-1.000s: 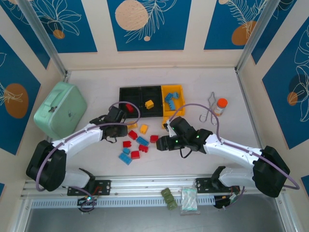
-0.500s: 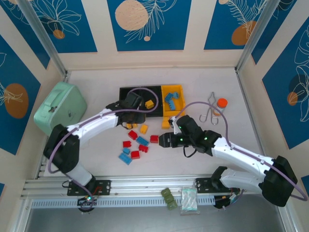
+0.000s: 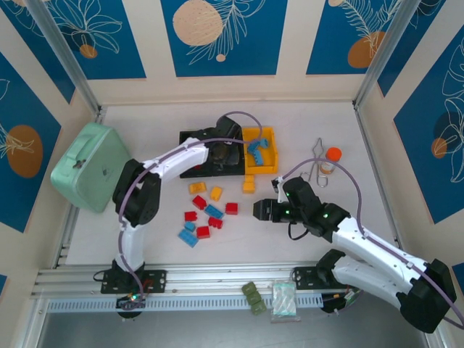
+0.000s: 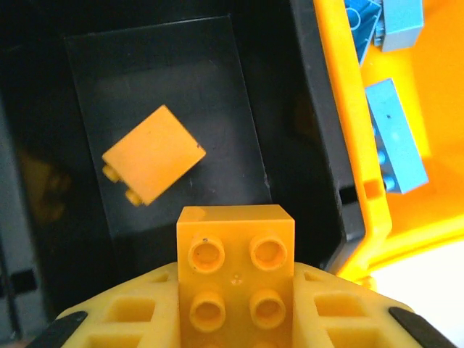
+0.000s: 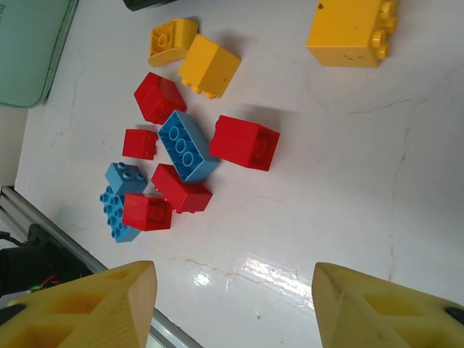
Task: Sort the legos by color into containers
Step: Place the lego in the container.
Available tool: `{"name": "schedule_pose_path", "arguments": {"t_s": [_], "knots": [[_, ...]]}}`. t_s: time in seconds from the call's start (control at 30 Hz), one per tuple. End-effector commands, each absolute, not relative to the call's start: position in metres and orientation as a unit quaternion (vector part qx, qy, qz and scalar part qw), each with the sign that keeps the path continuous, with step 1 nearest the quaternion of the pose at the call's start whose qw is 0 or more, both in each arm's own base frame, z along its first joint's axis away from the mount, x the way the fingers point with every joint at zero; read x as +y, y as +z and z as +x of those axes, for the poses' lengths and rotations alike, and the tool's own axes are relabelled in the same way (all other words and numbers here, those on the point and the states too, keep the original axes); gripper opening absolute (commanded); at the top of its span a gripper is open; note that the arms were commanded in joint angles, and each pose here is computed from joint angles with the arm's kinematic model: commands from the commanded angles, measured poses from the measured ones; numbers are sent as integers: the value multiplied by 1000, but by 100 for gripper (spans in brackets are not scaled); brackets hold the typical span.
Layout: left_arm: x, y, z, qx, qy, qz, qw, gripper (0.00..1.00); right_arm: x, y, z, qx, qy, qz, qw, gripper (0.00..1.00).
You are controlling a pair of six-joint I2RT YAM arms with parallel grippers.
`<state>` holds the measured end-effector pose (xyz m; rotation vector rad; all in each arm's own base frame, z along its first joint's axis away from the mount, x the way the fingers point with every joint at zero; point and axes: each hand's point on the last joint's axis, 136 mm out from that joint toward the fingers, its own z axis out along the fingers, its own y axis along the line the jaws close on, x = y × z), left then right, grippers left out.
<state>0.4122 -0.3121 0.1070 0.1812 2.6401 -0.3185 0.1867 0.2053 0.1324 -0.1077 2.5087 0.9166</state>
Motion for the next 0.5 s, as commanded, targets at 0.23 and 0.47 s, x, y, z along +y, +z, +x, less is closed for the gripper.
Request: {"name": "schedule_pose_path", "arguments": {"t_s": [0.23, 0.47], "knots": [[-313, 84, 430, 972, -71, 79, 212, 25, 192, 125, 182, 918, 326, -19, 224, 59], [-313, 98, 431, 968, -72, 81, 225, 45, 193, 126, 184, 917, 328, -17, 225, 59]]}}
